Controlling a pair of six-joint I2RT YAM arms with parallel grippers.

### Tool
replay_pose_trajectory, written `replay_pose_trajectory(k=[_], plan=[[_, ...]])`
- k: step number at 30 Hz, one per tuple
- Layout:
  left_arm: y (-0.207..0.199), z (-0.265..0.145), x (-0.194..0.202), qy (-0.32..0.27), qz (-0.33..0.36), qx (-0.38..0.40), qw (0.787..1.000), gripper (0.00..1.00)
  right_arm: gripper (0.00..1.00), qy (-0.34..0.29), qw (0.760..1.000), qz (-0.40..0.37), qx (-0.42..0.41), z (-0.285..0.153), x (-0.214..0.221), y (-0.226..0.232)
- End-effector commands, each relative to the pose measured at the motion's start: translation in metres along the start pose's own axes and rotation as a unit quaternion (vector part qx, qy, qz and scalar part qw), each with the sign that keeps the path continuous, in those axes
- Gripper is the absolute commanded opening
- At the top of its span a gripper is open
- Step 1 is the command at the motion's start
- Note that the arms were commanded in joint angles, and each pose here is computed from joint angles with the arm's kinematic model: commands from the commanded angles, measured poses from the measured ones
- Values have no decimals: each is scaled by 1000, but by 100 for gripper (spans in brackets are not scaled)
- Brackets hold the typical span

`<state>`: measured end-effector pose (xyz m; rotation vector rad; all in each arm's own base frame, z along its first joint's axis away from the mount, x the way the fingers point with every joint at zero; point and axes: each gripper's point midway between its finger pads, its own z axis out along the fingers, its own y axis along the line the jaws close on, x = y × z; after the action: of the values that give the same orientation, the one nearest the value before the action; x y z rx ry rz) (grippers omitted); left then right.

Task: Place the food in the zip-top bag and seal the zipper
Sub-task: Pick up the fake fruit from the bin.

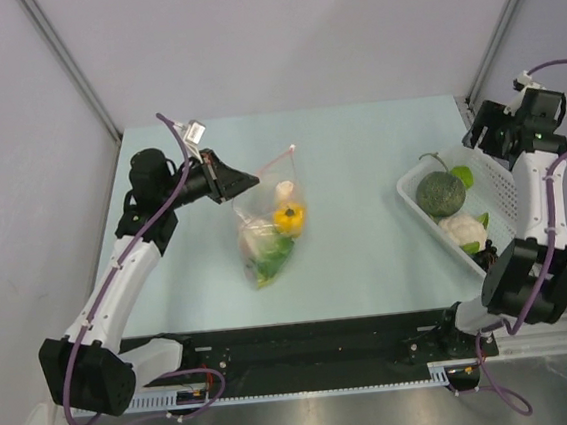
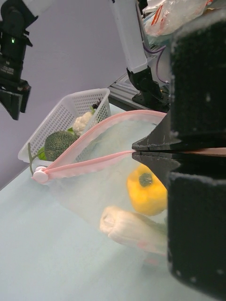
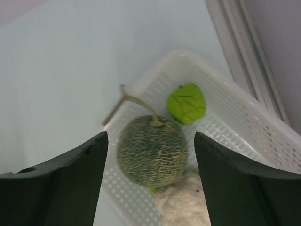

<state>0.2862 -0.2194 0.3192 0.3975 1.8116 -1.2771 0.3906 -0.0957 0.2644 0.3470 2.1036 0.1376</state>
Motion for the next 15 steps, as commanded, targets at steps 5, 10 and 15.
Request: replay_pose_trajectory(k=[5,10,15], plan=[[-3,6,-15,3,34,5,999,0,80,70,962,163,208,53,50,-92],[2,8,-17,8,43,-5,999,0,88,75,946,197,246,81,66,-117],[8,8,-13,22,42,-16,999,0,90,101,934,234,250,103,90,-122]])
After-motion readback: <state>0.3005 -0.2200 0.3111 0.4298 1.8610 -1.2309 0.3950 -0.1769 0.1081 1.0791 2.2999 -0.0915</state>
